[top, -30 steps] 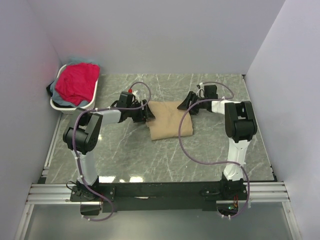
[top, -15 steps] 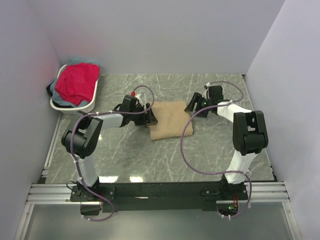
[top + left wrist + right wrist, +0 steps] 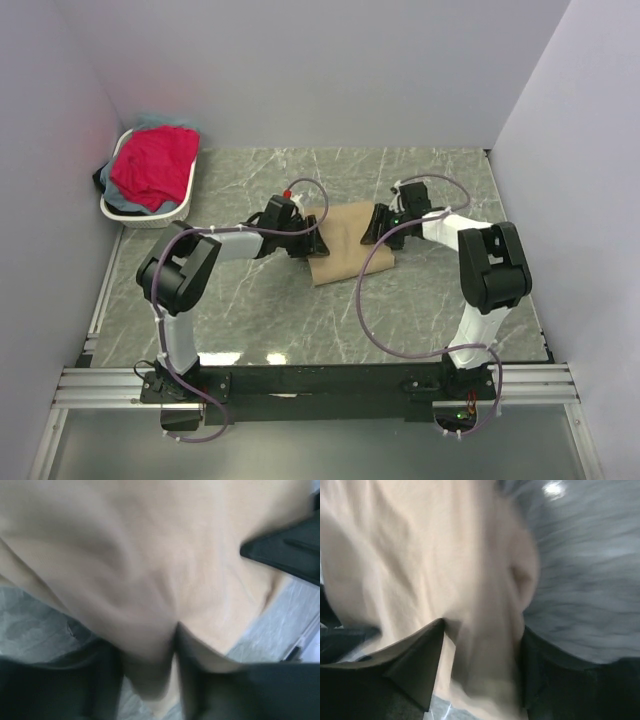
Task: Fold and stack the t-shirts
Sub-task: Fold the tshirt
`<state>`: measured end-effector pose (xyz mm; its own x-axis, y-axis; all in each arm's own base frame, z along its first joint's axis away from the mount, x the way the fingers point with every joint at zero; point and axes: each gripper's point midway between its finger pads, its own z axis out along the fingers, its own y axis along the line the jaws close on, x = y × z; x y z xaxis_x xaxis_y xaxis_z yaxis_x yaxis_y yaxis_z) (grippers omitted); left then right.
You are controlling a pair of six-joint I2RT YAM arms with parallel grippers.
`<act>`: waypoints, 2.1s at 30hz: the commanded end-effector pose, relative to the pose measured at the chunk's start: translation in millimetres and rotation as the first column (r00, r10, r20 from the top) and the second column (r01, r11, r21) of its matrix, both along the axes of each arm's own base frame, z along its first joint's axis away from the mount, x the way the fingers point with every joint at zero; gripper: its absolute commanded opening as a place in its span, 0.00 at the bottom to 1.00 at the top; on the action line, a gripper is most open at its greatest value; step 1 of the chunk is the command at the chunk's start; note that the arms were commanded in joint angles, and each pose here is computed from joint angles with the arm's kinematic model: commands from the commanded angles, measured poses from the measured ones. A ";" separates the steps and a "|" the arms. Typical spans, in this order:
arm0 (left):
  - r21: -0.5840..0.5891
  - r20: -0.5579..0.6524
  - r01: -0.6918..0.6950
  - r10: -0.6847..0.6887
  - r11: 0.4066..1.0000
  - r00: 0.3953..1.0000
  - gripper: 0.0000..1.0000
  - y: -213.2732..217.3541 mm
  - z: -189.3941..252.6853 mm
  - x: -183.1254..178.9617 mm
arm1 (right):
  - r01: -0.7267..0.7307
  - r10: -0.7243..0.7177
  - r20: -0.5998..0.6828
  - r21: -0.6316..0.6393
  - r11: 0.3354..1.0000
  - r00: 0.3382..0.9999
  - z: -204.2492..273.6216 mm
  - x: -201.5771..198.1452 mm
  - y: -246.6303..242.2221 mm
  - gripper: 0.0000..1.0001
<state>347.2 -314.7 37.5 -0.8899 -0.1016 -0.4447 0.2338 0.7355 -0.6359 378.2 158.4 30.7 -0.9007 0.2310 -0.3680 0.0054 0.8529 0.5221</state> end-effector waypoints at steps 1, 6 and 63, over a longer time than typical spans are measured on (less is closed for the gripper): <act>0.095 -0.145 0.007 0.007 0.995 0.989 0.33 10.0 -42.6 -25.8 | -0.095 0.099 -0.084 0.059 0.994 0.991 -13.6 -32.4 31.7 0.50; 0.177 -0.162 -0.013 0.042 0.984 0.986 0.02 27.8 -53.5 -27.8 | -0.135 0.143 -0.105 0.081 0.988 0.984 -21.1 -60.6 51.8 0.18; -0.064 -0.017 0.018 -0.020 0.998 1.000 0.88 9.0 32.9 34.8 | -0.029 0.028 0.010 0.123 0.992 1.000 28.1 -96.8 36.3 0.43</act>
